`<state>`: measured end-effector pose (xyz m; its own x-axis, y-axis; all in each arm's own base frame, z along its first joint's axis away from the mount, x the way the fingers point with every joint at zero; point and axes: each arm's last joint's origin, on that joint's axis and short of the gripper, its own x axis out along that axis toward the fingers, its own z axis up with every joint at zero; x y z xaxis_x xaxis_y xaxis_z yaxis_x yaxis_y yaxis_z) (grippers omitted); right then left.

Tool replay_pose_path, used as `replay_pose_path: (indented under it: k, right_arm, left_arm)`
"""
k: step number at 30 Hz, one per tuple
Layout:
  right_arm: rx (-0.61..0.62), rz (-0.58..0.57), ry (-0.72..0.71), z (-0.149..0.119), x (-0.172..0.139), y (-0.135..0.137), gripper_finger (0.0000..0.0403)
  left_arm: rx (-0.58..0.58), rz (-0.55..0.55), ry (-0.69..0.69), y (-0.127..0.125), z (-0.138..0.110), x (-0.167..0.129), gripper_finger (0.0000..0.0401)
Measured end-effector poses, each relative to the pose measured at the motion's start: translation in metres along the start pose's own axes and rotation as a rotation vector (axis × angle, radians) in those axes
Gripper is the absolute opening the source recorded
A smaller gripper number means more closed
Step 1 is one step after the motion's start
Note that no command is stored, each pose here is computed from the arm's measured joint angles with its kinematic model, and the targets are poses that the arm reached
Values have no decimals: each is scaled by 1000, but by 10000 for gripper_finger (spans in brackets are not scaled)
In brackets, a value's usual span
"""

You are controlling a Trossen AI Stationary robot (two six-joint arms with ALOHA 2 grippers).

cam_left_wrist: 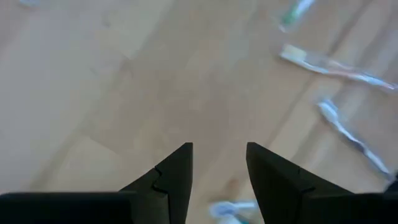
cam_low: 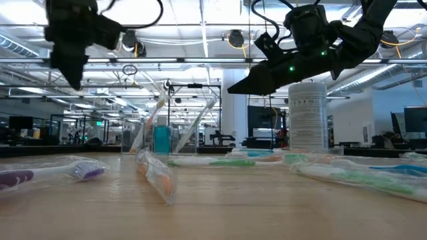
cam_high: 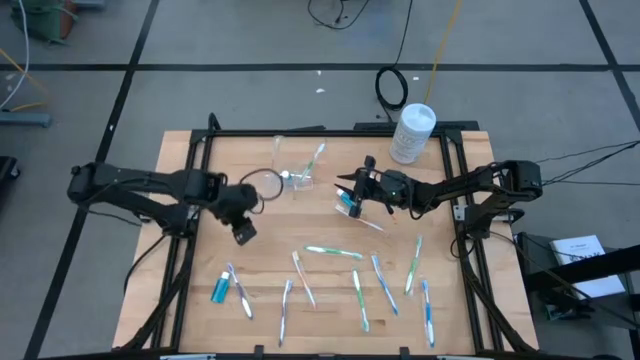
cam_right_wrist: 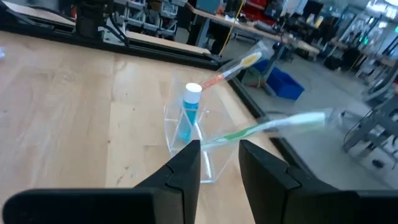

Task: Pick & Place toothbrushing station
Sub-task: Put the purple toothbrush into the transparent organizer

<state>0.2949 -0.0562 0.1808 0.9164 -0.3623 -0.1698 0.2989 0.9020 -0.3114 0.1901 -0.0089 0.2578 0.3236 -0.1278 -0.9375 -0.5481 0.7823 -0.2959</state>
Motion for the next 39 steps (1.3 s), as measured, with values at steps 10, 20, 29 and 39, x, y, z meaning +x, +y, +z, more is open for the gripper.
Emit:
replay_pose_path:
  k: [10, 20, 29, 39]
  right_arm:
    - [32, -4, -19, 2, 0, 0, 105]
    - [-113, -61, -120, 11, 0, -8, 105]
    - [-98, -103, -195, 18, -1, -14, 105]
    - [-98, -103, -193, 18, -1, -14, 105]
  left_arm:
    - [-202, -138, -84, -52, -44, 17, 159]
    - [-473, -162, 58, -70, -100, 77, 159]
    - [-644, 24, 146, -72, -124, 111, 159]
    - [-704, 213, 89, -61, -124, 129, 159]
